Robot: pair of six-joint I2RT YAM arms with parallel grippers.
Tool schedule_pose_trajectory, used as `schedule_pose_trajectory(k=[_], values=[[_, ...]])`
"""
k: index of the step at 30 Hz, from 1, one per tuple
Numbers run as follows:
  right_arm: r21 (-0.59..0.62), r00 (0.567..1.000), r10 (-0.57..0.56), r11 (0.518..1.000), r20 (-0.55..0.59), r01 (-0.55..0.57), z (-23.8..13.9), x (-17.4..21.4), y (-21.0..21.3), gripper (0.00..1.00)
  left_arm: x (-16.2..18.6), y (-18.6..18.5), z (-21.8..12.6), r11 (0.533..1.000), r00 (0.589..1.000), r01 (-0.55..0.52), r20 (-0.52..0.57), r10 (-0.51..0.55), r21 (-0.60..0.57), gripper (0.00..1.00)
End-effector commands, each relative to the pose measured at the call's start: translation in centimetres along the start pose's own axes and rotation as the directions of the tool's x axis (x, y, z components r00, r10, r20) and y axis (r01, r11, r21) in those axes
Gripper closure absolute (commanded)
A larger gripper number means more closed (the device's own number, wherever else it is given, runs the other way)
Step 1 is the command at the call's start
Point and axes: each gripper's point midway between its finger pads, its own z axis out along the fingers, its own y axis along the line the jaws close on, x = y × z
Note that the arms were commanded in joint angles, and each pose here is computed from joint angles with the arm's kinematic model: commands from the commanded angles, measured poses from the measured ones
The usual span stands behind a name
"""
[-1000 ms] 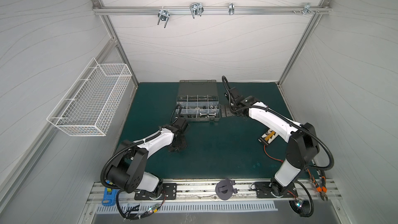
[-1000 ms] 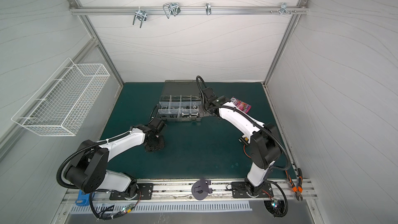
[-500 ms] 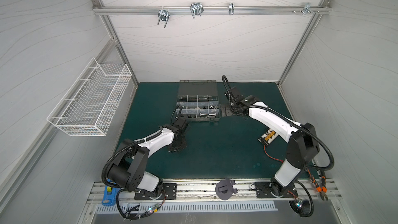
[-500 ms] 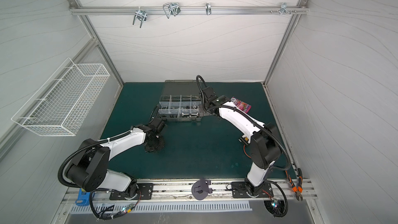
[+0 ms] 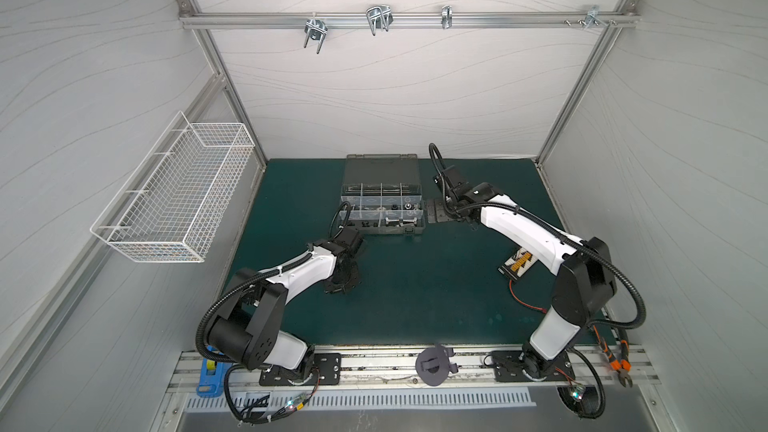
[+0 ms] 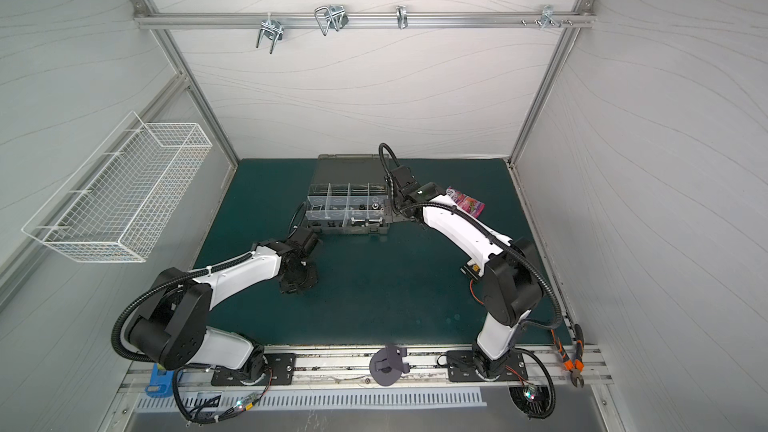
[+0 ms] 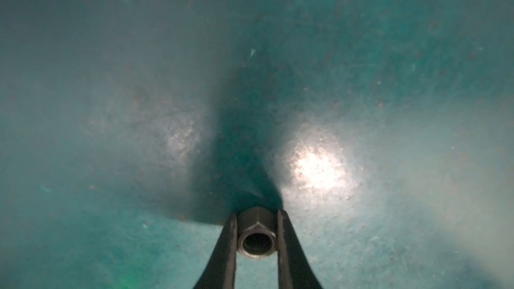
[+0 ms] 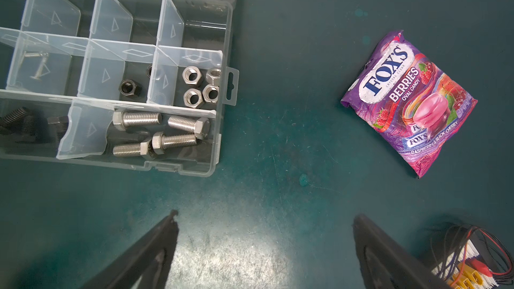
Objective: Sort the screws and nuts into containers
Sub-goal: 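Close the left gripper on the dark hex nut and lift it, then carry the dark nut with the left gripper into the organizer and release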
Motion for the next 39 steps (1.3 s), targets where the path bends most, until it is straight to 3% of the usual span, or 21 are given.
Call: schedule_pose_trajectory(k=[1,20,31,39], values=[[0.021,1.000,0.015,1.000,0.000,-0.015,-0.3,-0.3,-0.5,0.01,-1.5,-0.9,-1.6,1.000,0.999,-0.003,0.049,0.002,0.023,0.90],[0.053,1.000,0.023,0.998,0.010,-0.023,-0.7,-0.1,-1.4,0.01,-4.7,-3.1,-4.2,0.997,0.990,-0.028,0.141,0.018,0.075,0.92],[0.091,0.998,0.040,0.995,0.038,-0.043,-2.1,0.4,-3.2,0.01,-10.9,-9.1,-8.5,0.980,0.963,-0.092,0.267,0.043,0.176,0.92],[0.108,0.998,0.053,0.993,0.045,-0.057,-2.9,1.2,-4.3,0.01,-15.3,-13.7,-9.4,0.970,0.945,-0.155,0.314,0.090,0.189,0.92]])
